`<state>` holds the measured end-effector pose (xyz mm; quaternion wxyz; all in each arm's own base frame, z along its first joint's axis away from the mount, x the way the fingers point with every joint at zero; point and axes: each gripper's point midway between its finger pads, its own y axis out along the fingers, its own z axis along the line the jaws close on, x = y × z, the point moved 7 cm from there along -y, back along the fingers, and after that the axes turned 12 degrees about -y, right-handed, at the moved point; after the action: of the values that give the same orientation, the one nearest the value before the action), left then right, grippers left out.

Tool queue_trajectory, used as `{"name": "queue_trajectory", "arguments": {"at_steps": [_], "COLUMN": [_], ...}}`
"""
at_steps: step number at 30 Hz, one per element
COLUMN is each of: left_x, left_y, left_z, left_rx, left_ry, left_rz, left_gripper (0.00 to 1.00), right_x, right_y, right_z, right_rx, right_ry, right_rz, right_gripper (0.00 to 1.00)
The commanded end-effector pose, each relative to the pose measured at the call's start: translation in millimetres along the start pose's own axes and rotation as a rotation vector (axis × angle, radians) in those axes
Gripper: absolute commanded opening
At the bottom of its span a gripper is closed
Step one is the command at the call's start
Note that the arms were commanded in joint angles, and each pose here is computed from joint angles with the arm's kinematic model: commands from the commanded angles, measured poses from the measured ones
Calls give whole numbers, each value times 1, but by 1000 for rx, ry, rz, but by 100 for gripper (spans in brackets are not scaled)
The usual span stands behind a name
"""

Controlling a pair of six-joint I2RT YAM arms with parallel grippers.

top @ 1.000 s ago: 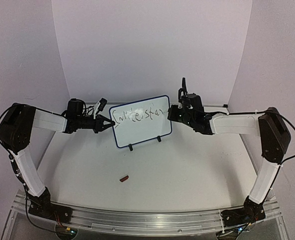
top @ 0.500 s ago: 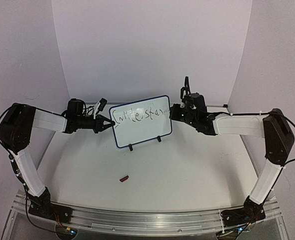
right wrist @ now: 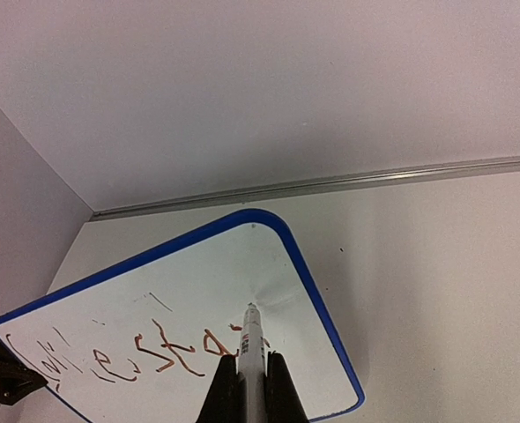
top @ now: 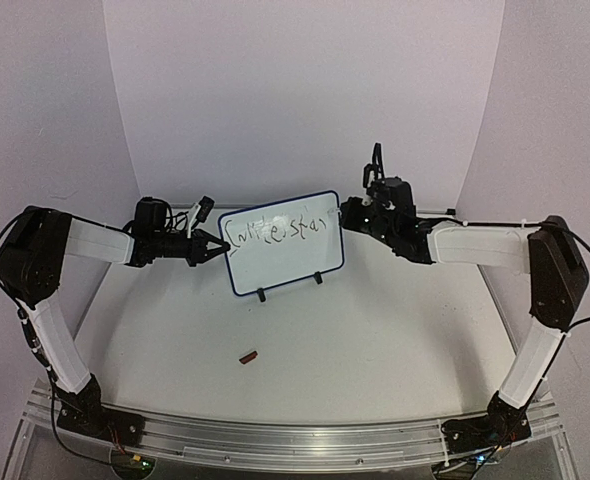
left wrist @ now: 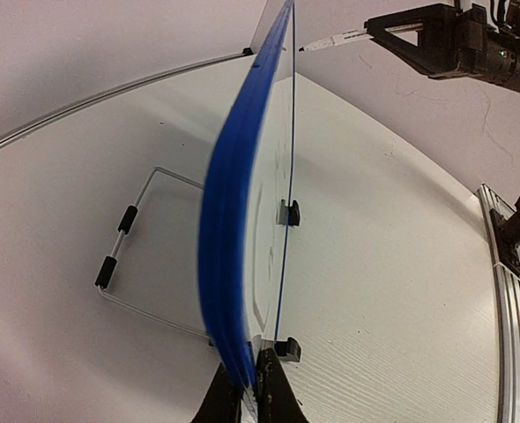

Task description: Write a sentence on the whiteboard

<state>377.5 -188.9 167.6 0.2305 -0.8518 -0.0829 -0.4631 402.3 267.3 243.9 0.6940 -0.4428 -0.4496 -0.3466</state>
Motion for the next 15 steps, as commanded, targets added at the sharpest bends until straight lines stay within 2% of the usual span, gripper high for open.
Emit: {"name": "queue_trajectory", "arguments": {"at_steps": [1,15], "left_x": [-10,-9], "left_y": [0,0], "left_z": [11,12], "left_rx": [99,99], "left_ry": [17,17], "left_rz": [41,41], "left_gripper": [0,0], "right_x": [7,-13], "right_y": [8,12], "right_z": [2,-1], "right_rx": [15,10], "right_ry": [9,15], "right_rz": [-23,41], "right_gripper": [0,0]}}
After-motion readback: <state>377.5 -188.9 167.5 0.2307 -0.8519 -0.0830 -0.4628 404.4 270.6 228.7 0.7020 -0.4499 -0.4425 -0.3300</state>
